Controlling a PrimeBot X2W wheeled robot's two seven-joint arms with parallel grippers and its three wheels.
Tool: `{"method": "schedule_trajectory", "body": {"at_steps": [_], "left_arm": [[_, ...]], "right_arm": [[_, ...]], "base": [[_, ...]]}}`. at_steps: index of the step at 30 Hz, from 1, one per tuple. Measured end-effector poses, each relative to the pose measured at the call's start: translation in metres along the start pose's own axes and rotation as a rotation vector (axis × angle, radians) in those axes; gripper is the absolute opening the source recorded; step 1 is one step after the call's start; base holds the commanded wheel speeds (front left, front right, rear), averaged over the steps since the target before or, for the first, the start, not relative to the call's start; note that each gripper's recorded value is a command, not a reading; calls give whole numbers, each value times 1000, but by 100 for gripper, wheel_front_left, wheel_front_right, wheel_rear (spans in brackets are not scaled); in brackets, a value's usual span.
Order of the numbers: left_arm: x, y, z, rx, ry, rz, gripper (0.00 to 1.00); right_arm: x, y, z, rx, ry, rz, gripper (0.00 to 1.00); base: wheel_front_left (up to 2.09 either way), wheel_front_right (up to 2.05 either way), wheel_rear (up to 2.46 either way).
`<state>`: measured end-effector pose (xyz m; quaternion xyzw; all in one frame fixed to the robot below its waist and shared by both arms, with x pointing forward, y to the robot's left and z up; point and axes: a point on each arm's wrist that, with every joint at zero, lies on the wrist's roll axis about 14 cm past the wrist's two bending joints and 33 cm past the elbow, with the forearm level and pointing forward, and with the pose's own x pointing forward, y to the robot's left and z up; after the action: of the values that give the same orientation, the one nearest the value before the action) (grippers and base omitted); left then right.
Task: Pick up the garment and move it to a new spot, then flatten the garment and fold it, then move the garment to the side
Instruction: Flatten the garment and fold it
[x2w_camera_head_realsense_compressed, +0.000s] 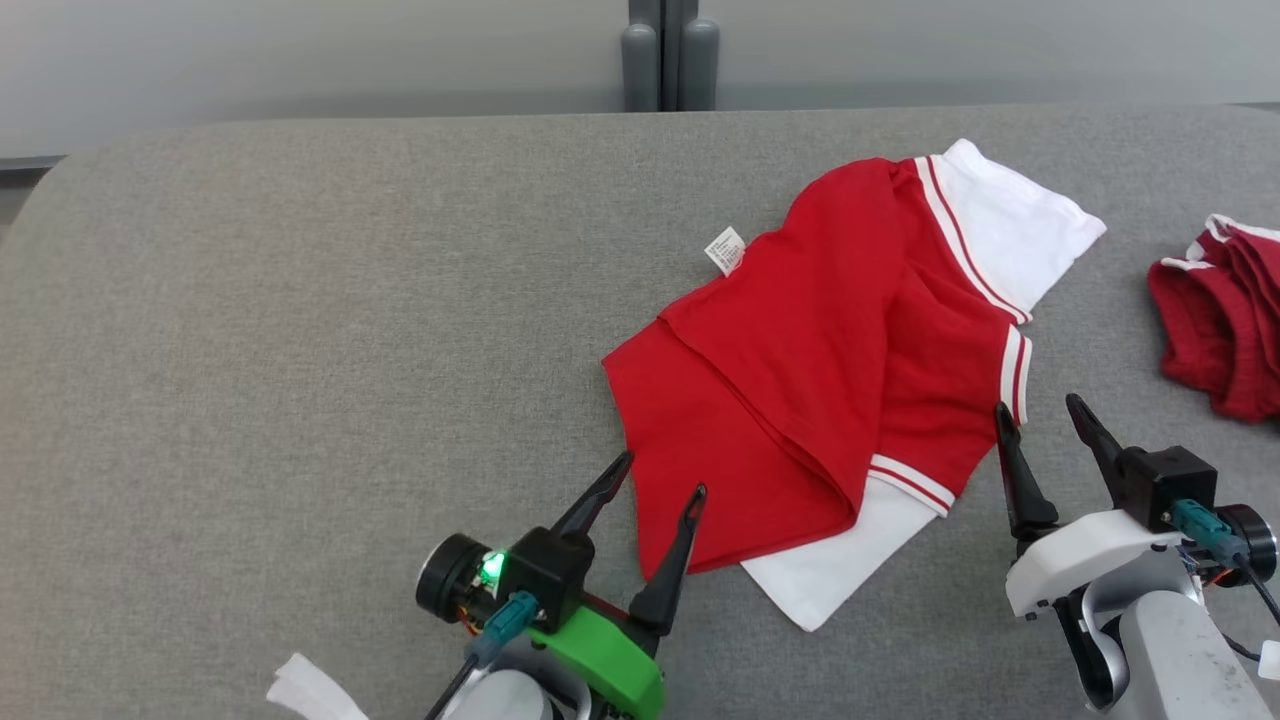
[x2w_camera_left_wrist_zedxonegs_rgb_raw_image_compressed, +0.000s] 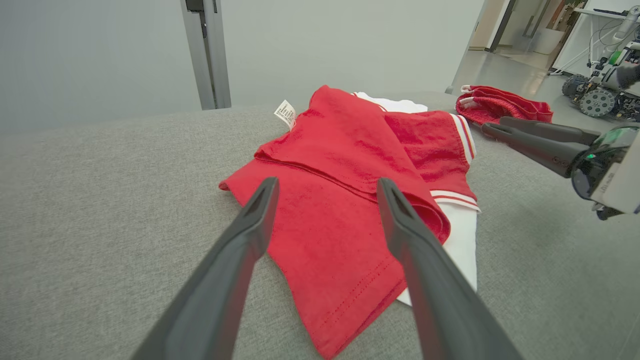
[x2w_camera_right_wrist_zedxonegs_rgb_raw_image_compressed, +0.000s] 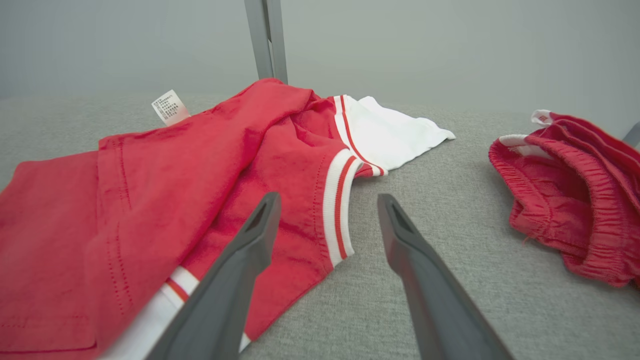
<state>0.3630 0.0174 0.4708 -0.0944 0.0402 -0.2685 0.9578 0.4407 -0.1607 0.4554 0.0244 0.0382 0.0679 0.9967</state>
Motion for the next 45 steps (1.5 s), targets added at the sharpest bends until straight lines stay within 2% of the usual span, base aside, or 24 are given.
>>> {"method": "schedule_trajectory", "body": {"at_steps": [12, 23, 30, 31, 32, 40, 45], "left_arm": [[40, -58, -43, -63, 169, -265, 100], [54, -84, -89, -141, 334, -367, 100], [71, -93, -92, -189, 335, -375, 99], [74, -91, -91, -184, 329, -368, 45], [77, -90, -90, -174, 323, -362, 0], [94, -76, -45, -183, 165, -304, 0], [93, -44, -8, -184, 38, -196, 0]], "right_arm": [[-5, -16, 7, 6, -24, -53, 100], [-20, -51, 19, 23, -62, -160, 100], [-34, -75, 15, 22, -49, -236, 100], [-35, -77, 14, 24, -46, -243, 100], [-36, -79, 12, 23, -43, -248, 100], [-37, -78, 4, 35, -24, -253, 100], [-27, -61, 1, 38, -17, -202, 100]], "base": [[0, 0, 0], [0, 0, 0], [0, 0, 0], [0, 0, 0], [0, 0, 0], [0, 0, 0], [0, 0, 0]]}}
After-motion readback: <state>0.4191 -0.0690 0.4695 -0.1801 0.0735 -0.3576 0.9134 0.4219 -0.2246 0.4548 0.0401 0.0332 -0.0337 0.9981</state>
